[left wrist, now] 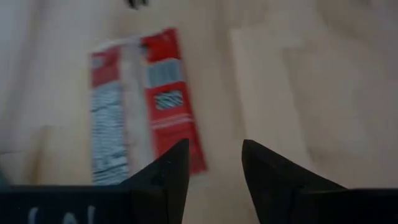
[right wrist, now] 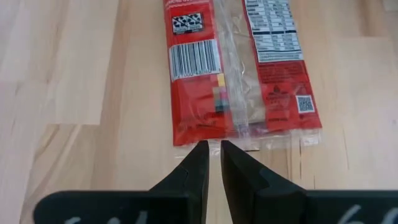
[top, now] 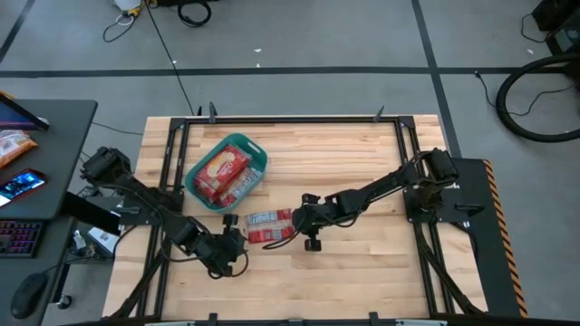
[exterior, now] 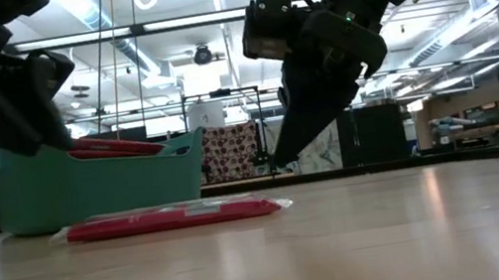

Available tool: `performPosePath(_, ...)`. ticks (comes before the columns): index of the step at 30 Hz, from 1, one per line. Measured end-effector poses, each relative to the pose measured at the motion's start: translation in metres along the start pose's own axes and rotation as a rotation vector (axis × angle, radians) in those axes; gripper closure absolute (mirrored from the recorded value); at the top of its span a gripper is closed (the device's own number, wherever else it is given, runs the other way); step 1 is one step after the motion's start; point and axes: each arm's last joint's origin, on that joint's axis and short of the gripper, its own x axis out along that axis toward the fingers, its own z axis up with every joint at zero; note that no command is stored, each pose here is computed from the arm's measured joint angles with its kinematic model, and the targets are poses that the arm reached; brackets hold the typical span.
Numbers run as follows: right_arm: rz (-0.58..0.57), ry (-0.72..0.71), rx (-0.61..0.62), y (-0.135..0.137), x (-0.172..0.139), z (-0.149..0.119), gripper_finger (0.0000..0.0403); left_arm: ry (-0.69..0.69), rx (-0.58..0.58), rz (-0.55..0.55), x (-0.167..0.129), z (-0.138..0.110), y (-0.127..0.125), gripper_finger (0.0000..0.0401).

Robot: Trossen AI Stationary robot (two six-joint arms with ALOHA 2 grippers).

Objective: Sort popcorn bags into baskets
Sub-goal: Put the red popcorn bag into the green bin

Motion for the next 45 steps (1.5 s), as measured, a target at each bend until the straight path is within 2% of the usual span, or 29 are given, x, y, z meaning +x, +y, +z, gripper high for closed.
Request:
performPosePath(4,-0.002,0.021,0.009,0.001,0.0,-0.002,0.0355,-0.034,-0.031,0.062,0.0,0.002,0.002,0.0221)
performPosePath(11,-0.006,0.064,0.008,0.002,0.0,-0.007,0.0355,-0.043,-0.045,0.08,0.002,0.003,0.005,0.0149)
performPosePath(15,-0.009,0.079,0.006,0.002,-0.001,-0.008,0.0355,-0.044,-0.028,0.078,0.001,0.003,0.004,0.0129)
performPosePath(20,-0.03,0.084,0.01,0.001,-0.001,-0.009,0.0355,-0.092,0.028,0.069,-0.002,0.006,-0.002,0.0127)
performPosePath(24,-0.033,0.083,0.019,0.001,-0.001,-0.009,0.0355,-0.129,0.093,0.103,-0.006,0.006,-0.007,0.0127)
performPosePath(29,-0.035,0.089,0.019,0.001,-0.001,-0.01,0.0355,-0.147,0.107,0.116,-0.007,0.006,-0.011,0.0127)
performPosePath(38,-0.05,0.122,0.027,-0.003,-0.001,-0.012,0.0355,-0.018,0.264,0.152,0.022,0.02,-0.041,0.016)
performPosePath(45,-0.056,0.161,0.027,-0.002,-0.002,-0.016,0.0355,0.06,0.268,0.207,0.048,0.019,-0.04,0.0167)
